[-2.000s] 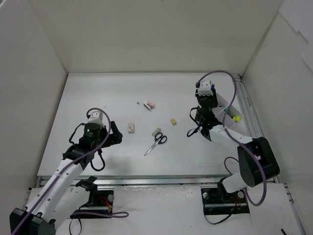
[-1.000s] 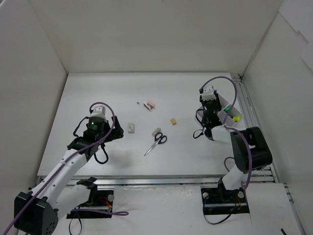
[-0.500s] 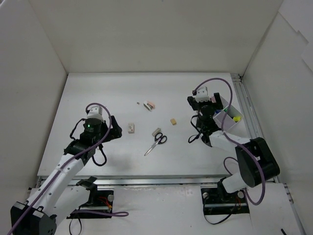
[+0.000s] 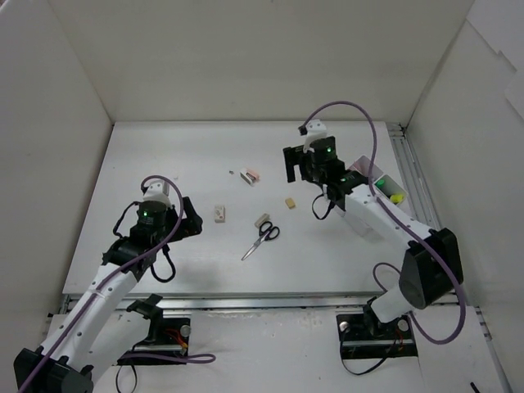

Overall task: Sort the stationery into containers
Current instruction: Pick up the stationery from the center of the board, then place the stationery in the storage box.

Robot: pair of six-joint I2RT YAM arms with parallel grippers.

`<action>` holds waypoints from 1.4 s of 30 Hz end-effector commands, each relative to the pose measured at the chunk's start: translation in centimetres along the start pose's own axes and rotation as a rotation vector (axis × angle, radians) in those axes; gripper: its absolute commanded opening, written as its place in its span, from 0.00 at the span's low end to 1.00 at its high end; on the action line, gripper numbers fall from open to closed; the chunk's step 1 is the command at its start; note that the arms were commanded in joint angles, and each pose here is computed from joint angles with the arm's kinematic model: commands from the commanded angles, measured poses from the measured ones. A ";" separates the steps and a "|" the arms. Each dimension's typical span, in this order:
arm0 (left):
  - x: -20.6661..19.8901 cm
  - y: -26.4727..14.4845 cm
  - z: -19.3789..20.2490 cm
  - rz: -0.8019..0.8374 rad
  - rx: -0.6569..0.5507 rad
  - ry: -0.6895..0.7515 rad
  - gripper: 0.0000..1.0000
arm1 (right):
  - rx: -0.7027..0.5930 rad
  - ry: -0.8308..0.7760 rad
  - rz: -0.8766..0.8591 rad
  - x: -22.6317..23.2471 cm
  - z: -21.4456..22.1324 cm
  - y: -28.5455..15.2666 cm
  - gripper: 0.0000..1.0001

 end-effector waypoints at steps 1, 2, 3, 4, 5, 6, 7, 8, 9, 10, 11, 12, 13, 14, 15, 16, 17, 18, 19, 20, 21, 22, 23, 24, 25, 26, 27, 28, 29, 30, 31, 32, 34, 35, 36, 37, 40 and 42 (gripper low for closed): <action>-0.6 -0.9 -2.2 0.030 -0.063 0.016 1.00 | 0.297 0.057 -0.016 1.1 6.7 1.0 0.98; -0.6 -1.0 -2.2 0.030 -0.063 0.020 1.00 | 0.315 0.055 -0.006 1.1 7.2 1.4 0.98; -0.6 -0.9 -2.2 0.029 -0.057 0.023 1.00 | 0.337 0.050 0.010 1.1 7.9 2.2 0.98; -0.6 -0.9 -2.2 0.027 -0.056 0.023 0.99 | 0.344 0.062 0.030 1.1 8.3 2.7 0.98; -0.6 -0.7 -2.2 0.025 -0.049 0.024 0.99 | 0.362 0.066 0.039 1.1 8.8 3.1 0.97; -0.6 -0.6 -2.1 0.026 -0.046 0.024 0.99 | 0.369 0.069 0.040 1.3 8.8 3.5 0.96; -0.6 -0.5 -2.1 0.025 -0.041 0.023 0.99 | 0.401 0.068 0.060 1.1 9.9 4.3 0.96; -0.6 -0.4 -2.1 0.024 -0.038 0.025 0.99 | 0.412 0.070 0.071 1.0 10.3 4.8 0.95; -0.6 -0.3 -2.0 0.024 -0.032 0.025 0.99 | 0.429 0.066 0.083 1.1 11.0 5.6 0.94; -0.6 -0.2 -2.0 0.022 -0.031 0.027 1.00 | 0.431 0.066 0.107 0.9 11.3 6.0 0.92; -0.6 -0.1 -2.0 0.021 -0.025 0.029 0.99 | 0.439 0.066 0.121 0.7 11.6 6.4 0.90; -0.6 -0.2 -2.0 0.021 -0.025 0.032 0.99 | 0.448 0.060 0.133 0.6 12.1 7.0 0.88; -0.6 -0.2 -1.9 0.020 -0.023 0.034 1.00 | 0.452 0.057 0.139 0.6 12.3 7.3 0.87; -0.6 -0.2 -1.9 0.021 -0.025 0.035 0.99 | 0.454 0.056 0.148 0.5 12.5 7.6 0.85; -0.5 -0.3 -1.9 0.021 -0.025 0.037 0.99 | 0.462 0.051 0.156 0.5 12.9 8.1 0.84; -0.6 -0.3 -2.0 0.021 -0.028 0.038 1.00 | 0.466 0.043 0.170 0.2 13.2 8.4 0.83; -0.6 -0.3 -2.0 0.021 -0.028 0.038 1.00 | 0.466 0.041 0.179 0.2 13.4 8.6 0.71; -0.6 -0.3 -2.2 0.022 -0.031 0.039 1.00 | 0.469 0.045 0.187 0.1 13.6 8.9 0.63; -0.6 -0.3 -2.1 0.021 -0.026 0.041 0.99 | 0.474 0.050 0.185 0.1 13.7 8.9 0.47; -0.6 -0.3 -2.2 0.021 -0.025 0.043 1.00 | 0.485 0.047 0.175 0.4 14.1 8.8 0.41; -0.6 -0.3 -2.3 0.021 -0.025 0.043 1.00 | 0.488 0.055 0.159 0.5 13.9 8.5 0.37; -0.6 -0.3 -2.3 0.021 -0.025 0.046 0.99 | 0.491 0.058 0.147 0.6 13.9 8.3 0.29; -0.6 -0.4 -2.4 0.022 -0.029 0.046 0.99 | 0.495 0.061 0.144 0.5 14.0 8.0 0.23; -0.6 -0.4 -2.5 0.021 -0.036 0.048 0.99 | 0.496 0.066 0.109 1.0 13.5 7.5 0.16; -0.7 -0.4 -2.6 0.023 -0.043 0.044 1.00 | 0.506 0.063 0.077 1.2 13.5 7.2 0.02; -0.6 -0.4 -2.5 0.027 -0.052 0.045 0.99 | 0.516 0.061 0.058 1.3 13.6 6.7 0.00; -0.7 -0.5 -2.8 0.031 -0.069 0.044 0.99 | 0.492 0.068 0.044 1.5 12.6 6.0 0.00; -1.1 -0.6 -2.8 0.065 -0.070 0.048 1.00 | 0.475 0.072 0.036 1.6 12.0 5.4 0.00; -1.1 -0.7 -3.0 0.071 -0.083 0.055 1.00 | 0.480 0.071 0.040 1.4 12.3 4.8 0.00; -1.2 -0.8 -3.0 0.079 -0.084 0.059 1.00 | 0.424 0.076 0.038 1.3 10.4 3.6 0.00; -1.3 -0.8 -3.0 0.082 -0.084 0.062 1.00 | 0.382 0.069 0.073 0.8 9.6 2.9 0.00; -1.3 -0.8 -3.1 0.083 -0.085 0.064 0.99 | 0.371 0.060 0.091 0.1 9.8 2.0 0.00; -1.5 -0.6 -3.3 0.100 -0.098 0.070 0.99 | 0.263 0.059 0.120 -0.8 7.2 0.0 0.00; -1.6 -0.5 -3.1 0.110 -0.097 0.075 0.99 | 0.263 0.063 0.149 -2.0 7.7 -0.8 0.00; -2.1 -0.3 -3.4 0.146 -0.114 0.084 1.00 | 0.197 0.097 0.168 -2.8 6.0 -2.3 0.00; -2.3 -0.1 -3.6 0.161 -0.119 0.091 0.99 | 0.171 0.136 0.218 -4.8 5.6 -2.9 0.00; -3.1 0.4 -4.3 0.207 -0.136 0.114 1.00 | 0.076 0.211 0.366 -9.4 4.8 -5.8 0.00; -3.8 0.6 -5.0 0.244 -0.146 0.148 0.99 | 0.030 0.238 0.429 -11.5 4.7 -7.6 0.00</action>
Point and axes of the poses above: each gripper's point midway between its finger pads, its own y axis out along the fingers, its own x axis along the line the jaws close on, z = x × y, the point moved 5 cm from there along -y, back along the fingers, and after that the axes turned 15 degrees about y, right-handed, at the moved point
